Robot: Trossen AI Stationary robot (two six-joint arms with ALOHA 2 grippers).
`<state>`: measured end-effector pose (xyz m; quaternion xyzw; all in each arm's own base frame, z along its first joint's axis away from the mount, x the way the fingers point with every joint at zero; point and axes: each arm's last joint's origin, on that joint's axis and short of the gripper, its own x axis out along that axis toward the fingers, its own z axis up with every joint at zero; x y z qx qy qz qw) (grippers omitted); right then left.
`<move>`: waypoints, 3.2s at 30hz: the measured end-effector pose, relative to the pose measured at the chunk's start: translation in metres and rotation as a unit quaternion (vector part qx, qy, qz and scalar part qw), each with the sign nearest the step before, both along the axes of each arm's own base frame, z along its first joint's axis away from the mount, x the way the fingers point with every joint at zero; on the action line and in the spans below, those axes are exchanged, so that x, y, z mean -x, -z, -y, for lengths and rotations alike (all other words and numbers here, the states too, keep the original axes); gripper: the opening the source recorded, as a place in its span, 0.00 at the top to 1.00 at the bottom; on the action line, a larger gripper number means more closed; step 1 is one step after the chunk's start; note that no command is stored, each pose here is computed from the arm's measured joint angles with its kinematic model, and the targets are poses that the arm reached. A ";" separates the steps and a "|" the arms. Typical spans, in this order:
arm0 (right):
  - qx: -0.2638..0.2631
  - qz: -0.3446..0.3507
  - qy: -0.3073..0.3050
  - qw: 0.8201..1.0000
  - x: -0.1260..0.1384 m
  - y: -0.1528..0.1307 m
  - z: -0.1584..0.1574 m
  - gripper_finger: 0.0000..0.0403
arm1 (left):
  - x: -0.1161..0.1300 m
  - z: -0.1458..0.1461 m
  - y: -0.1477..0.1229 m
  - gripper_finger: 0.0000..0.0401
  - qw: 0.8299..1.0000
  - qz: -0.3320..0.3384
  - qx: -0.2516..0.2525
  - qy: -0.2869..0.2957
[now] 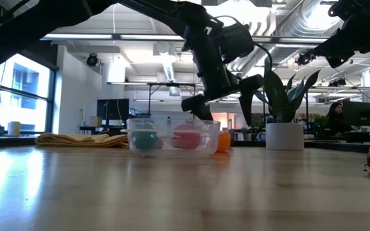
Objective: Pick and placing Produce into tupperware
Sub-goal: Put the orange into the transparent bin
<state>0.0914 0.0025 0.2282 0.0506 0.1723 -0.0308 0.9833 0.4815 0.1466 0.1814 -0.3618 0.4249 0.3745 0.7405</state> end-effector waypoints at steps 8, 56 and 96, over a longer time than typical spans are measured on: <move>0.000 0.000 0.000 1.000 0.000 0.000 0.000 1.00 | 0.011 0.012 -0.019 0.01 0.992 -0.053 0.024 -0.111; 0.000 0.000 0.000 1.000 0.000 0.000 0.000 1.00 | 0.000 0.001 0.025 0.01 0.994 -0.092 0.058 -0.030; 0.000 0.000 0.000 1.000 0.000 0.000 0.000 1.00 | -0.002 -0.001 0.024 0.15 0.995 -0.101 0.012 0.017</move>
